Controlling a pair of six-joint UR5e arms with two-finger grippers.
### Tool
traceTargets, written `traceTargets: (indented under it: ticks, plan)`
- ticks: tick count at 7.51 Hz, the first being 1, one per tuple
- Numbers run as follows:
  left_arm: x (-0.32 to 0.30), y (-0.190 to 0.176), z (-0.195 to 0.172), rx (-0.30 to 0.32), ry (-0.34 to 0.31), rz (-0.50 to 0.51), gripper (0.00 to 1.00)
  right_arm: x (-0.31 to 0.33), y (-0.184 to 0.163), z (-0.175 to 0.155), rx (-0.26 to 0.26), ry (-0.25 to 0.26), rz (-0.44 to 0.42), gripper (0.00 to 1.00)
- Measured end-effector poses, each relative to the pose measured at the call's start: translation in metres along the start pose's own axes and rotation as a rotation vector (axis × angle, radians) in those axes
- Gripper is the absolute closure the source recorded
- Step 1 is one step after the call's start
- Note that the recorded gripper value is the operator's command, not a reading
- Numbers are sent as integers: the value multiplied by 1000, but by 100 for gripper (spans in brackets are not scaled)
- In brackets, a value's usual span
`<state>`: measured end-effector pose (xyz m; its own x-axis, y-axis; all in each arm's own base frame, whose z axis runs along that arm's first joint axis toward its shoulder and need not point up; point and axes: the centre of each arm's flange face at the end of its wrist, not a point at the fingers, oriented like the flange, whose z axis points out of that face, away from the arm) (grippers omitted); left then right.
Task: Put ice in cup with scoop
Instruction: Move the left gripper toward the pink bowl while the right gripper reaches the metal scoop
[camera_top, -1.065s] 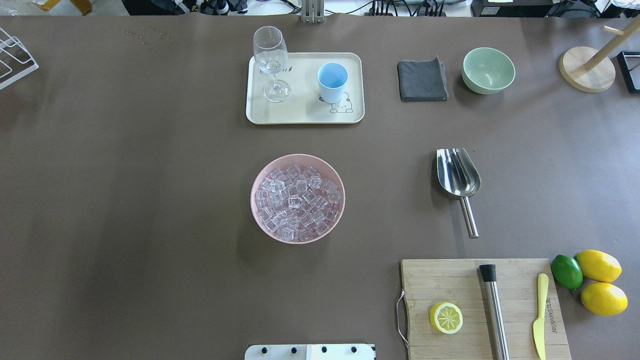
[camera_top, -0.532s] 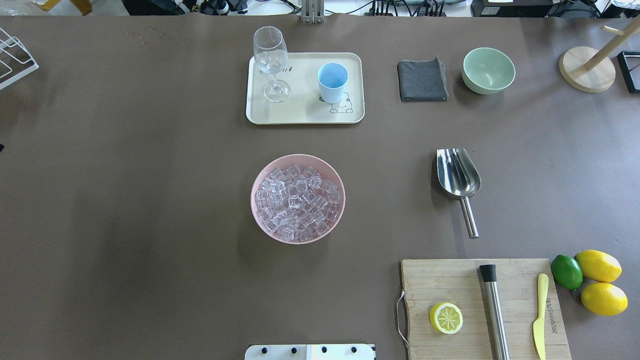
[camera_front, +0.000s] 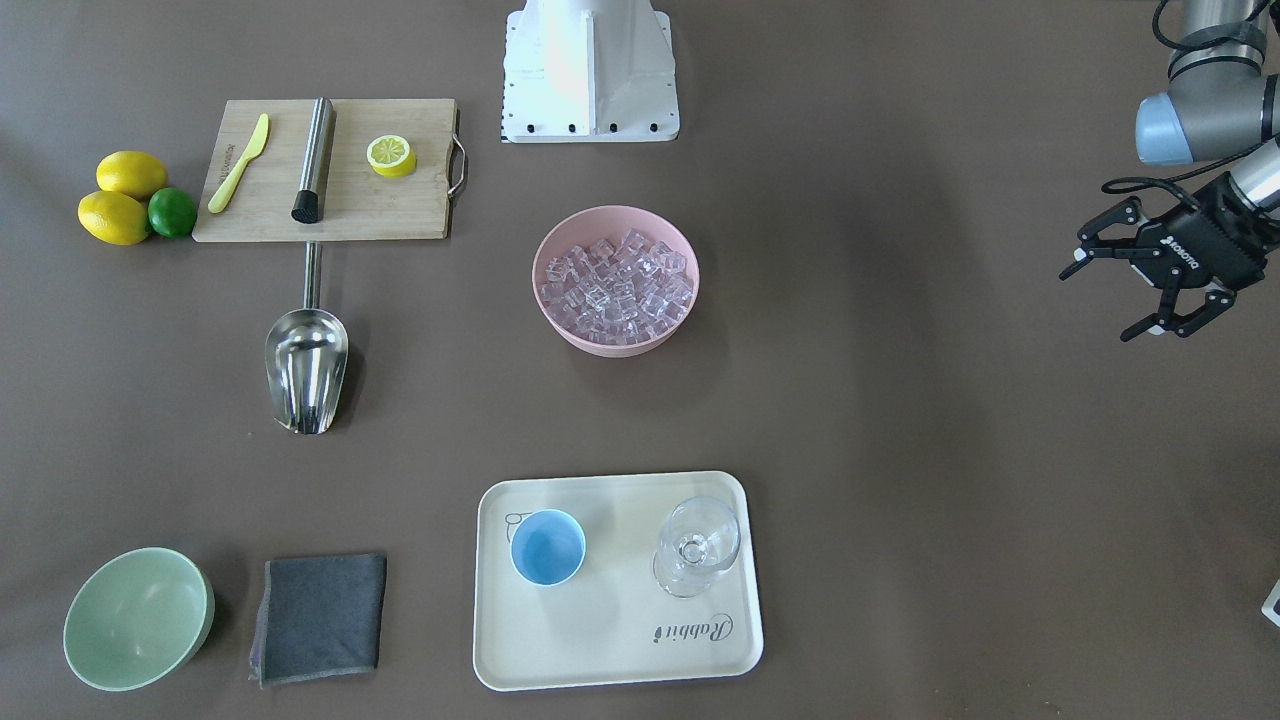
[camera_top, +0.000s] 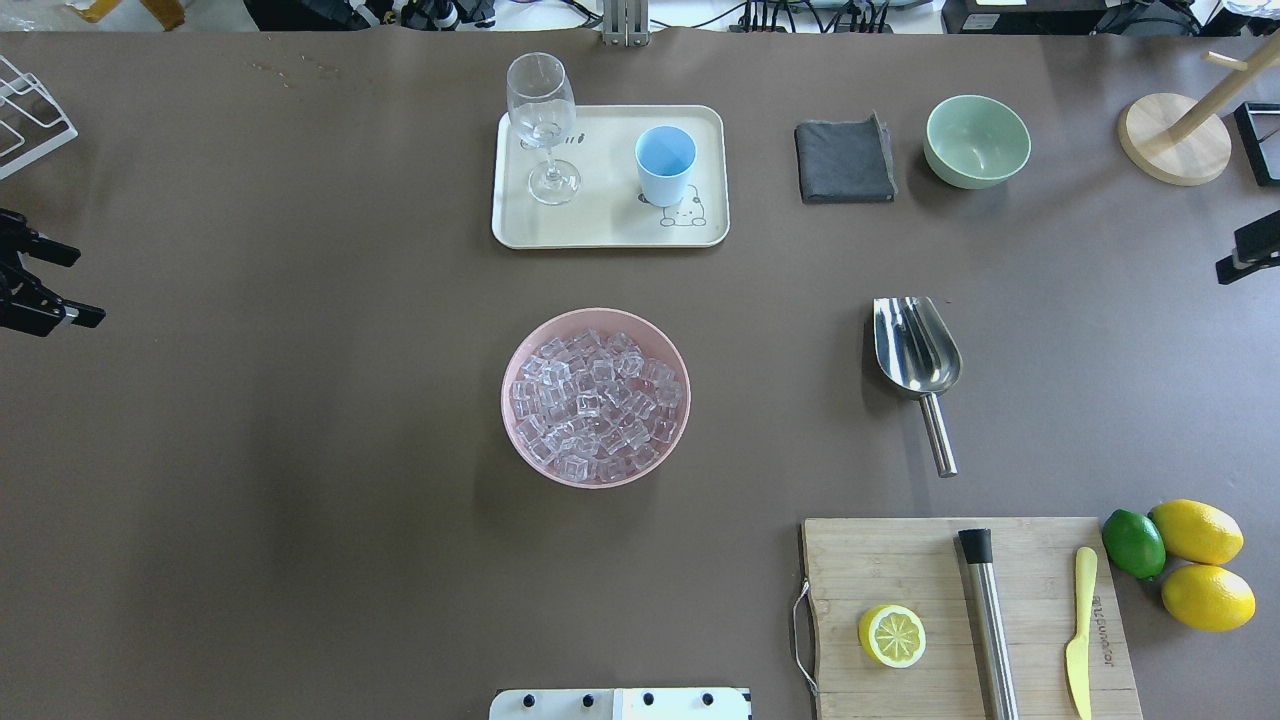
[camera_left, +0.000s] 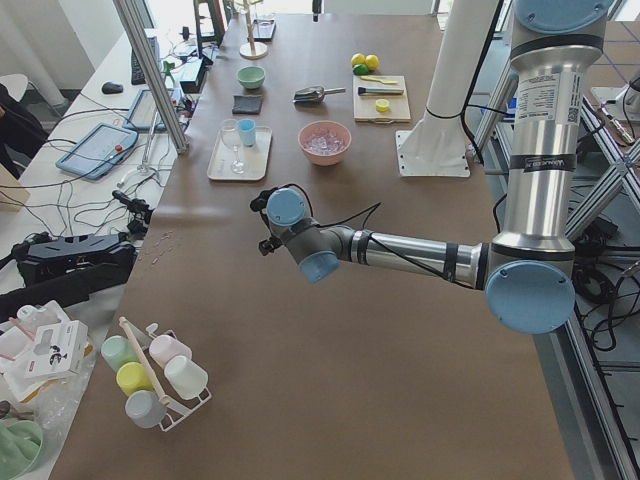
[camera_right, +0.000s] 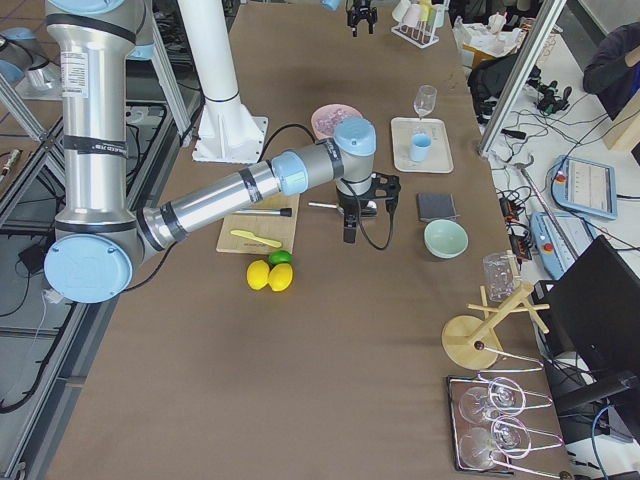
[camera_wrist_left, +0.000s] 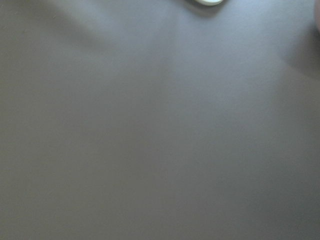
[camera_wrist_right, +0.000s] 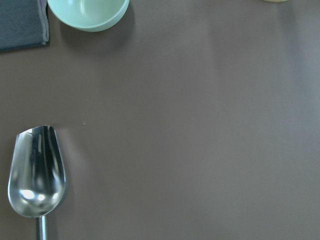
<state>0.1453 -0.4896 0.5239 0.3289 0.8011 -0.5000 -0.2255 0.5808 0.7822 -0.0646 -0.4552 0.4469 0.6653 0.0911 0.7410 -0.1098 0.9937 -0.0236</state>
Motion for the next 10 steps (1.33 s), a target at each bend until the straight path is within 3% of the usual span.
traceTargets:
  ticks: [2, 4, 7, 10]
  plan:
    - [20, -29, 27, 66, 55, 143, 2, -70, 18, 14, -12, -2, 19, 1]
    - [38, -53, 66, 118, 119, 292, 2, -126, 37, 44, 18, -7, -8, 1]
    - [82, -86, 112, 206, 140, 631, 2, -167, 64, 103, 16, -19, -47, 1]
    - [133, -136, 143, 268, 166, 755, 2, -184, 87, 153, -1, 23, -42, 2]
